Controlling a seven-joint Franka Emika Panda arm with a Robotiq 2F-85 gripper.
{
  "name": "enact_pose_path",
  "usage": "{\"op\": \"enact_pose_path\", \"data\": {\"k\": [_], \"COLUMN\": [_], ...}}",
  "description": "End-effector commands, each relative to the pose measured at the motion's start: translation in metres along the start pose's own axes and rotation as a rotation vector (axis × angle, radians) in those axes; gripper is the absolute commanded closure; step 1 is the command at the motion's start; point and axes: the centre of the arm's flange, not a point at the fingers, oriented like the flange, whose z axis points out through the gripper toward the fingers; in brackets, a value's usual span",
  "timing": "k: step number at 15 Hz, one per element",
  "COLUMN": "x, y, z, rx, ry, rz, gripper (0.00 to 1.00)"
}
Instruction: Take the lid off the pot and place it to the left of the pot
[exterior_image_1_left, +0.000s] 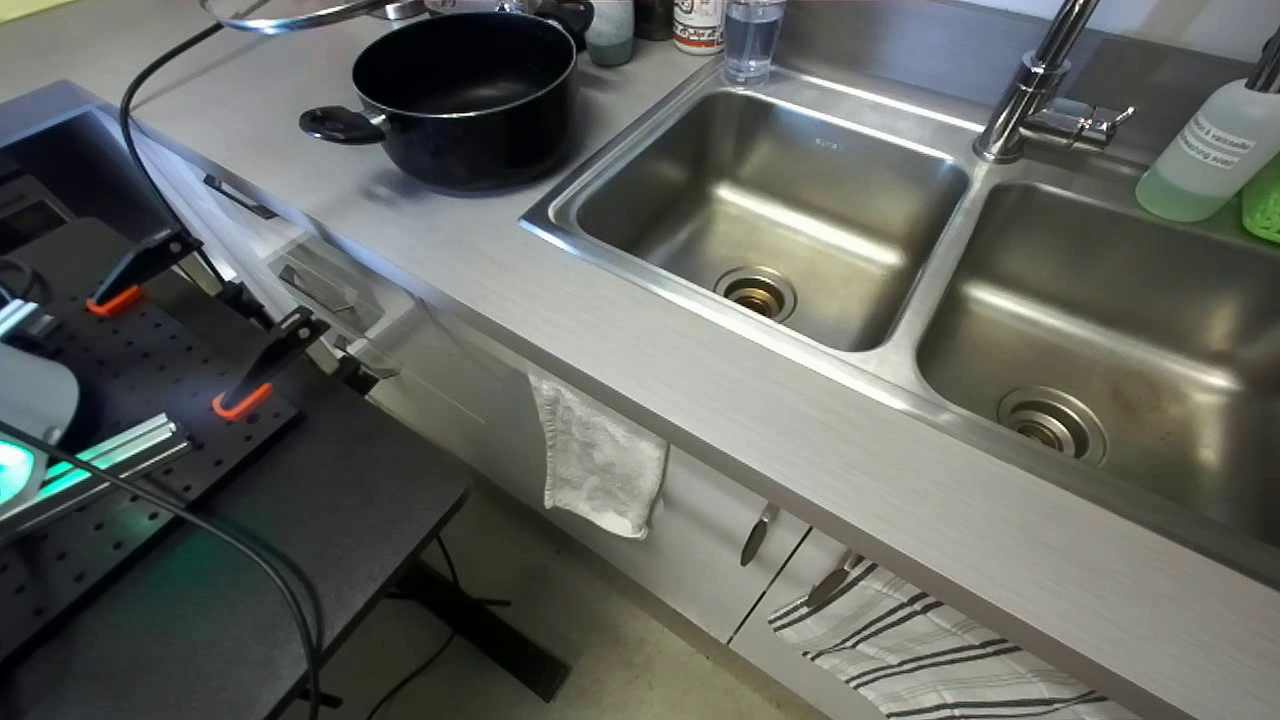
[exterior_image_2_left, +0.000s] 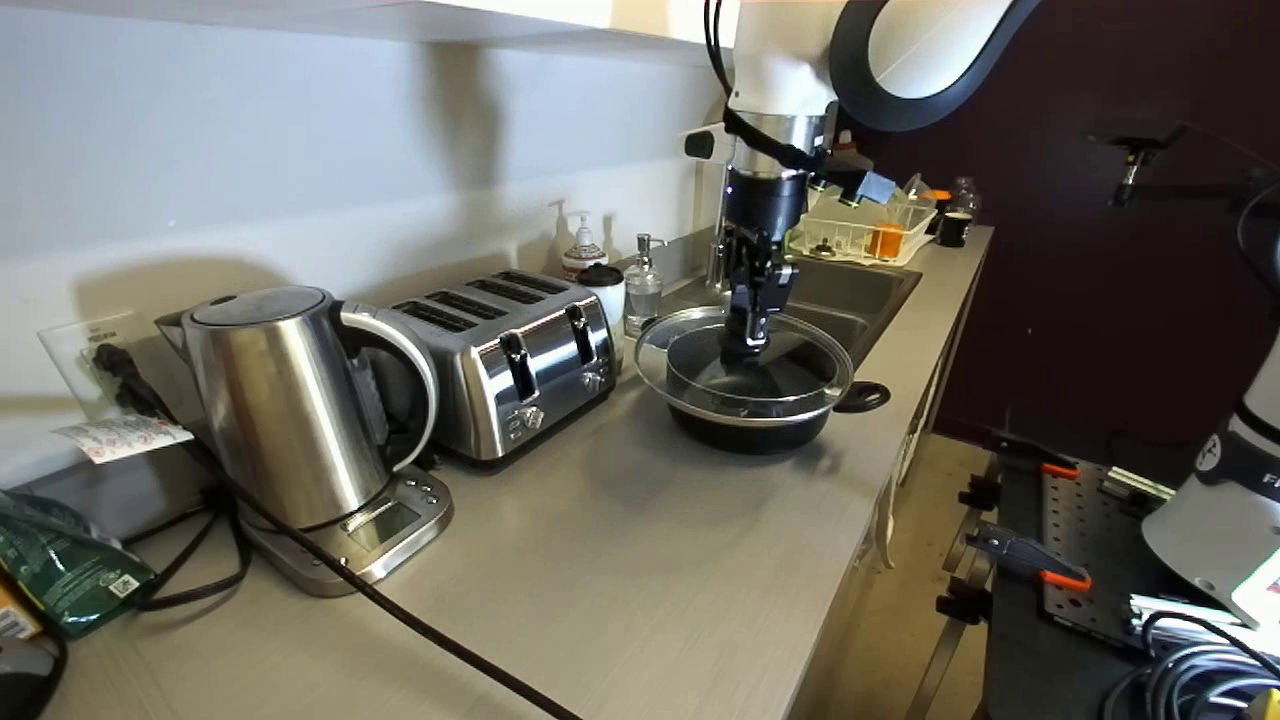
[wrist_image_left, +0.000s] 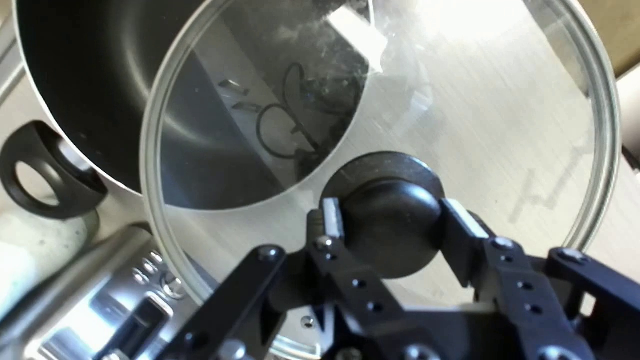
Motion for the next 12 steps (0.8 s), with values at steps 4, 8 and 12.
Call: {"op": "enact_pose_path", "data": {"k": [4,8,12], "x": [0.054,0.067,0.067], "y": [-0.083,-0.104,-0.110], "z": [-0.010,0.023,0.069], "rx": [-0.033,-0.021,0.026], "ry": [-0.035,-0.075,-0.130], "rz": [-0.260,-0.342,-0.397], "gripper": [0.75,0.75,0.75]}}
